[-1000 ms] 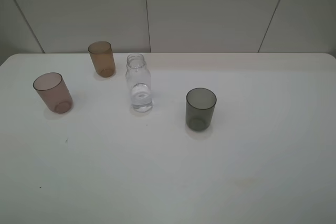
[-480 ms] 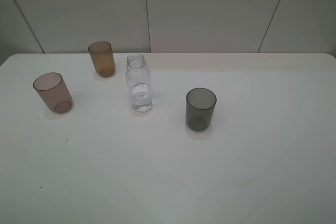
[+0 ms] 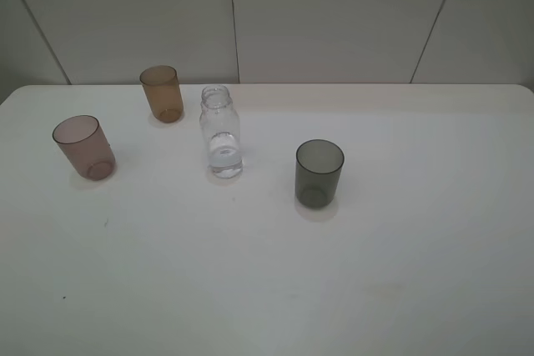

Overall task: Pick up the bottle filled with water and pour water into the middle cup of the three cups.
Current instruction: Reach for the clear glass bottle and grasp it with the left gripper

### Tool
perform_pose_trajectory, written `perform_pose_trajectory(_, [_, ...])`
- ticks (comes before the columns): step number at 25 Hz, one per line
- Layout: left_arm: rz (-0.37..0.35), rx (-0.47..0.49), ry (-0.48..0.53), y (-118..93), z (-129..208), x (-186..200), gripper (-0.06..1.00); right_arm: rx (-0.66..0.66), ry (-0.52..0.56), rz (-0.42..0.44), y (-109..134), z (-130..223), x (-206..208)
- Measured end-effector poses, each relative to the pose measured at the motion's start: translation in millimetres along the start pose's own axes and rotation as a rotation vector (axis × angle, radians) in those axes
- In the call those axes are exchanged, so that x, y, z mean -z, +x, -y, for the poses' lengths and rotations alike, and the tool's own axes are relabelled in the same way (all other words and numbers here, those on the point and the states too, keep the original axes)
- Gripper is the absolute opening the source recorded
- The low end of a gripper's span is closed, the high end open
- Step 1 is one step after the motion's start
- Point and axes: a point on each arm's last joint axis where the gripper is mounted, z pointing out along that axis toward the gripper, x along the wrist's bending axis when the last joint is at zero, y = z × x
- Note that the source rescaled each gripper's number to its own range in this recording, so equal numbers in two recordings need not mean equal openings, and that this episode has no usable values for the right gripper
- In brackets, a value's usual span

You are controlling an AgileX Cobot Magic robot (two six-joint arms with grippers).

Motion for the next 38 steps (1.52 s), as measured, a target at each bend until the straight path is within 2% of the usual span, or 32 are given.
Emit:
perform_pose_trajectory(5, [0.047, -0.022, 0.102, 6.4, -11.6, -47.8, 1.0, 0.0, 0.0, 0.0, 0.0, 0.0, 0.0])
perform_pose_trajectory(10, [0.051, -0.062, 0.184, 10.5, -11.8, -96.6, 1.0, 0.0, 0.0, 0.0, 0.0, 0.0, 0.0])
perform_pose_trajectory(12, [0.068, -0.091, 0.18, 5.6, -11.2, -116.3, 1.0, 0.0, 0.0, 0.0, 0.0, 0.0, 0.0])
perform_pose_trajectory(17, [0.156, -0.163, 0.171, -24.7, 0.5, -159.0, 1.0, 0.0, 0.0, 0.0, 0.0, 0.0, 0.0])
perform_pose_trajectory(20, [0.158, -0.195, 0.19, -37.5, 24.1, -185.9, 1.0, 0.0, 0.0, 0.0, 0.0, 0.0, 0.0])
perform_pose_trajectory(23, [0.125, -0.212, 0.166, -42.8, 47.4, -205.8, 1.0, 0.0, 0.0, 0.0, 0.0, 0.0, 0.0])
perform_pose_trajectory(30, [0.086, -0.24, 0.041, -59.7, 90.2, -237.3, 1.0, 0.0, 0.0, 0.0, 0.0, 0.0, 0.0])
perform_pose_trajectory(35, [0.038, -0.204, -0.065, -57.5, 110.5, -255.5, 1.0, 0.0, 0.0, 0.0, 0.0, 0.0, 0.0])
perform_pose_trajectory(38, [0.055, -0.215, -0.122, -58.4, 120.3, -262.7, 1.0, 0.0, 0.0, 0.0, 0.0, 0.0, 0.0])
